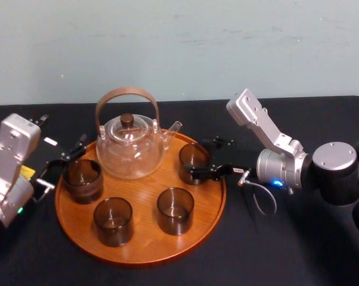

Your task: Pick up the glass from the table and place it on the tray.

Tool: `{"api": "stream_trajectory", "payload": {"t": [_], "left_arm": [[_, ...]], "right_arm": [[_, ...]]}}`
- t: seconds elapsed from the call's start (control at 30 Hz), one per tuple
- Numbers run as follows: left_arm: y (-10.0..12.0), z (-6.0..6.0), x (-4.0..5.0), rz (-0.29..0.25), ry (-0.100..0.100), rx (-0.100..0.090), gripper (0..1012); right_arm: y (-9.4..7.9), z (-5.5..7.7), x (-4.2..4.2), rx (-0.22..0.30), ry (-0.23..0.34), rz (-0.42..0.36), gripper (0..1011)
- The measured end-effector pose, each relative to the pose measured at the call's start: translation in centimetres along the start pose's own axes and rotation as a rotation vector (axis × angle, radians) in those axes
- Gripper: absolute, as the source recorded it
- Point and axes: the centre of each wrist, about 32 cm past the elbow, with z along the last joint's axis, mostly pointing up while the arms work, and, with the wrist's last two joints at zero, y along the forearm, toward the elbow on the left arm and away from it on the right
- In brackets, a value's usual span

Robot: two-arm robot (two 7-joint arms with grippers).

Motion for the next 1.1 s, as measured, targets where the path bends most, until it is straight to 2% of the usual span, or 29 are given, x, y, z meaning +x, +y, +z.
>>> {"api": "stream_trajectory", "payload": {"t": [0.2, 0.37, 1.0, 1.1], "left_arm": [[0.0, 0.0, 0.0, 0.0, 0.0, 0.0, 1001], [0.0, 0.0, 0.0, 0.0, 0.0, 0.0, 1001], [0.0, 0.0, 0.0, 0.0, 0.0, 0.0, 1001], [0.0, 0.0, 0.0, 0.0, 0.0, 0.0, 1001]], "right_arm": [[-0.01, -0.01, 0.01, 0.0, 0.001, 0.0, 890], [-0.02, -0.01, 0.01, 0.0, 0.001, 0.0, 1002], [-0.02, 0.0, 0.01, 0.001, 0.003, 0.001, 1002], [-0.73, -0.11, 0.08, 0.01, 0.006, 0.001, 1002]]}}
